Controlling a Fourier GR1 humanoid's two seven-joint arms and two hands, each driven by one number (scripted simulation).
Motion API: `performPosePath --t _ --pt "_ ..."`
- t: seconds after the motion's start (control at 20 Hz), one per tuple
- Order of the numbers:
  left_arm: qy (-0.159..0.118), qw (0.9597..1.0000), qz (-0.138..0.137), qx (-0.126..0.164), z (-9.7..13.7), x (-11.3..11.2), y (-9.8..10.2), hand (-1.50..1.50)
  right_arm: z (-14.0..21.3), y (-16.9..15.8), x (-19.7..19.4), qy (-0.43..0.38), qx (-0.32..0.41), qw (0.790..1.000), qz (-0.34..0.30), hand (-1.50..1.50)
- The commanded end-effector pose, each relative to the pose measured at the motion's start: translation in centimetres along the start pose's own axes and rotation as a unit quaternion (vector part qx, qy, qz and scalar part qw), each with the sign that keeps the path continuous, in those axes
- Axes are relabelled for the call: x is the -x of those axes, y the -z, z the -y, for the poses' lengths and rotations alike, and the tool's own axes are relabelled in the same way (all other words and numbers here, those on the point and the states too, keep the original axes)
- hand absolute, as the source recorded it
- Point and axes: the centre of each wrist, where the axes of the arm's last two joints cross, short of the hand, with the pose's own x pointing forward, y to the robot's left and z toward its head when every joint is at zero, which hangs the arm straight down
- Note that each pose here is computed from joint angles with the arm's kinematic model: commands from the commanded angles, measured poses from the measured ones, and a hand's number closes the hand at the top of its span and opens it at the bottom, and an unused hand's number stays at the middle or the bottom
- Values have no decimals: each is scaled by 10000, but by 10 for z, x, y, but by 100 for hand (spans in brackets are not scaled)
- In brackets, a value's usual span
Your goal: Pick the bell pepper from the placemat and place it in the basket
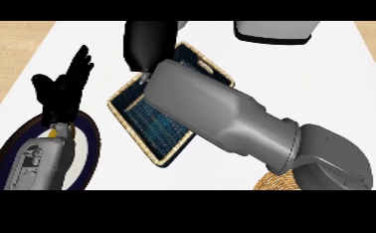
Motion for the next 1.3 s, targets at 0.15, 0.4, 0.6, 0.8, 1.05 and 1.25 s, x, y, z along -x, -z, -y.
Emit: performPosePath --t 0.15,0.4,0.6,0.8,1.05,1.25 --pt "-98 9999 -27 -17 -9 -1 2 0 15 2 -17 -834 -296 9952 -410 150" --pt "21 10000 -55 -40 -9 8 -1 0 0 15 0 -1101 -1041 9857 -741 150" --pt "38 9999 -50 -160 -8 14 -9 0 9 20 -5 -1181 -1684 9756 -762 150" --pt "-19 10000 -1 -24 0 9 -5 0 -10 14 8 -1130 -1497 9785 -863 150" --pt "-74 10000 -35 -19 4 -3 -9 0 -8 13 5 -1144 -1504 9785 -822 150" --pt "-2 10000 -13 -66 1 18 -10 0 -15 19 13 -1418 -1543 9744 -818 150"
